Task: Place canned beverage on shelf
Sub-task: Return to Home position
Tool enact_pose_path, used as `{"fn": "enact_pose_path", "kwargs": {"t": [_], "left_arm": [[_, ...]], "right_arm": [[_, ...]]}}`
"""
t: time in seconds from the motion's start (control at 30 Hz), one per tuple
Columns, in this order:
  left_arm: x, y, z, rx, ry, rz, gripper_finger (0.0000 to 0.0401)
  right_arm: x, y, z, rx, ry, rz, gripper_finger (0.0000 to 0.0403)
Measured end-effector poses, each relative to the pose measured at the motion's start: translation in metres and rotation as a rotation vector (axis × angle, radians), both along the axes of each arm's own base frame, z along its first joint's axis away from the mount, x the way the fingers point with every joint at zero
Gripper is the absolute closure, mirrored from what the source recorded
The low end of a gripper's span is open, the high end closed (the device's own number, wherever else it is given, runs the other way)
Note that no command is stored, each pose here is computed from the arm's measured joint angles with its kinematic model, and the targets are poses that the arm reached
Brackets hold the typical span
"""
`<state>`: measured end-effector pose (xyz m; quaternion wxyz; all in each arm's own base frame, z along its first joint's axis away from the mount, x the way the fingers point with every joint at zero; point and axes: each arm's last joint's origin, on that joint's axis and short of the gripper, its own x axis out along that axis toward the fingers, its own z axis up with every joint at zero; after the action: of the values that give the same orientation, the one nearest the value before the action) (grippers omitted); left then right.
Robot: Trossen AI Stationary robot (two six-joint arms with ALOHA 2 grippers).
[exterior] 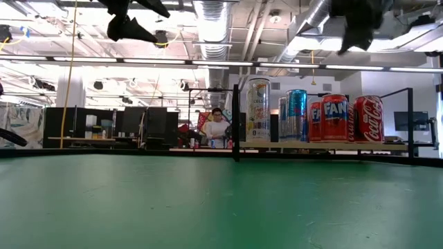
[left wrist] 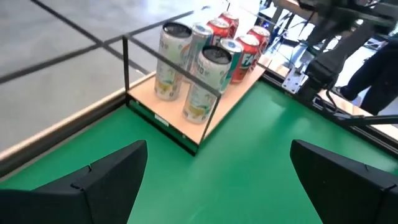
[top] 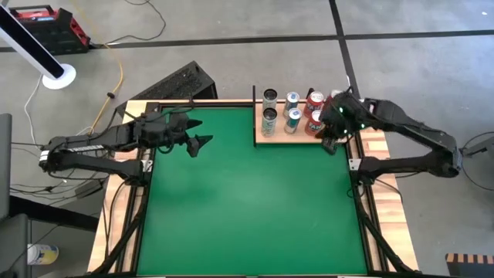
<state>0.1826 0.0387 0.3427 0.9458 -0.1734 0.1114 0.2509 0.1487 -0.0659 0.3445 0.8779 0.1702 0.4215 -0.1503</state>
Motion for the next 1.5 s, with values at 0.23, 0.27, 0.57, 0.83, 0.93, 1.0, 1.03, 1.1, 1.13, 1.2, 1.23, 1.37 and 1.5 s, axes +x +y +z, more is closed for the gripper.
{"fn": "enact_pose_path", "kwargs": {"t": [0.23, 0.27, 0.57, 0.83, 0.93, 1.0, 1.03, 1.1, 1.13, 1.2, 1.23, 1.37, 1.5], "left_arm": [[-0.018, -0.004, 0.008, 0.101, -0.031, -0.057, 0.0021], [-0.022, -0.005, 0.008, 0.104, -0.048, -0.063, 0.0021], [-0.038, -0.011, -0.037, 0.050, -0.269, -0.139, 0.0021], [-0.054, -0.014, -0.077, -0.035, -0.339, -0.150, 0.0021], [-0.065, -0.014, -0.086, -0.057, -0.383, -0.111, 0.0021], [-0.070, -0.015, -0.096, -0.089, -0.403, -0.082, 0.0021], [-0.071, -0.015, -0.102, -0.105, -0.411, -0.073, 0.0021], [-0.073, -0.015, -0.115, -0.146, -0.425, -0.060, 0.0021], [-0.073, -0.015, -0.121, -0.170, -0.442, -0.056, 0.0021], [-0.072, -0.015, -0.132, -0.203, -0.482, -0.053, 0.0021], [-0.072, -0.015, -0.135, -0.211, -0.510, -0.053, 0.0021], [-0.071, -0.015, -0.144, -0.201, -0.597, -0.059, 0.0021], [-0.068, -0.014, -0.156, -0.171, -0.516, -0.071, 0.0021]], "right_arm": [[0.020, 0.051, -0.001, -0.009, -0.376, 0.148, 0.0384], [0.023, 0.058, -0.003, -0.024, -0.448, 0.168, 0.0384], [0.032, 0.081, -0.068, -0.045, -0.782, 0.135, 0.0384], [0.014, 0.073, -0.120, 0.054, -0.811, 0.056, 0.0383], [0.000, 0.072, -0.133, 0.080, -0.832, 0.038, 0.0384], [-0.010, 0.071, -0.143, 0.073, -0.846, 0.021, 0.0384], [-0.014, 0.070, -0.147, 0.070, -0.858, 0.014, 0.0384], [-0.021, 0.069, -0.155, 0.064, -0.881, 0.000, 0.0384], [-0.024, 0.069, -0.159, 0.063, -0.892, -0.002, 0.0384], [-0.030, 0.068, -0.166, 0.062, -0.910, -0.007, 0.0384], [-0.032, 0.068, -0.169, 0.061, -0.910, -0.008, 0.0384], [-0.039, 0.068, -0.179, 0.055, -0.885, -0.005, 0.0383], [-0.045, 0.068, -0.183, 0.034, -0.846, 0.042, 0.0382]]}}
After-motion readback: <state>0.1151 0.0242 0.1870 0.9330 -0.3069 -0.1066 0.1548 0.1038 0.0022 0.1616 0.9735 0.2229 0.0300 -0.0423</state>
